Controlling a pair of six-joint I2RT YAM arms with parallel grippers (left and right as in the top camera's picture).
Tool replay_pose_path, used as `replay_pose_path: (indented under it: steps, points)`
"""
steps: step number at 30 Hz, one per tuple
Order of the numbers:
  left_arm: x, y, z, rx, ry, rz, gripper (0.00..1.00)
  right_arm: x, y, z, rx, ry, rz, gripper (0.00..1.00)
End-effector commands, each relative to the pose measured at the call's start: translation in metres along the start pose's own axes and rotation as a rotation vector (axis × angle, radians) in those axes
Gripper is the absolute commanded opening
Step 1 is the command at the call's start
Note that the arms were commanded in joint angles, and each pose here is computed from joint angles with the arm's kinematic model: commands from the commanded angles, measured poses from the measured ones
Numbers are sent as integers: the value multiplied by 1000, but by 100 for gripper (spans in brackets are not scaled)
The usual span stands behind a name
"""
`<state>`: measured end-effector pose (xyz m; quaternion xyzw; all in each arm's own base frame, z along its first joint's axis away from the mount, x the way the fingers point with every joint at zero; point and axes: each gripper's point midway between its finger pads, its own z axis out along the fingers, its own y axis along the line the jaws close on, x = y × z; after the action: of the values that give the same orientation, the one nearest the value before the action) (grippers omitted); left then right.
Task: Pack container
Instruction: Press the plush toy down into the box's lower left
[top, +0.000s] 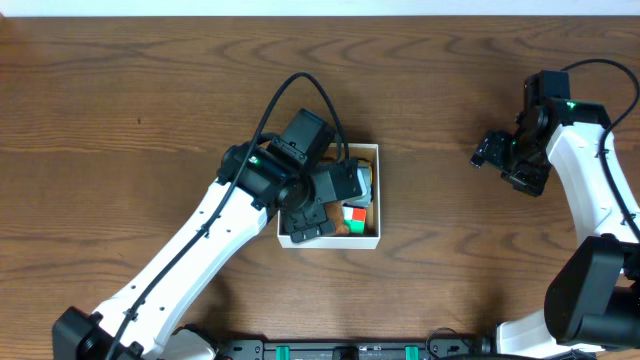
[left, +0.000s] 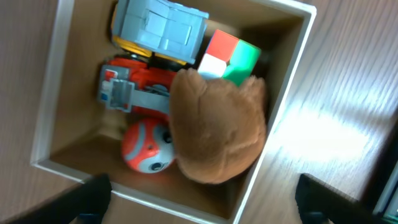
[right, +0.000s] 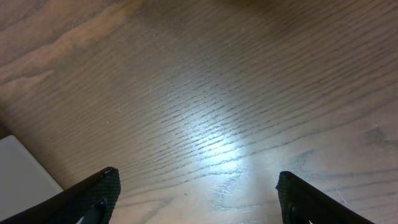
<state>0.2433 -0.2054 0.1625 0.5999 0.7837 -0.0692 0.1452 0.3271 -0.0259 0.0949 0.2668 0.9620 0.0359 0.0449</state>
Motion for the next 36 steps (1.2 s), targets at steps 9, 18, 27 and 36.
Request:
replay_pose_path:
  steps: [9,18,27,36]
  points:
    - [-2,-10,12,75,2,-161,22,0,-2,1,2,5,-10,84]
    - [11,-14,41,131,87,-189,15,1,-2,1,2,5,-10,84]
    - [19,-14,76,181,166,-208,7,1,-2,1,2,5,-14,84]
    - [32,-23,121,280,258,-237,6,1,-2,1,2,5,-21,84]
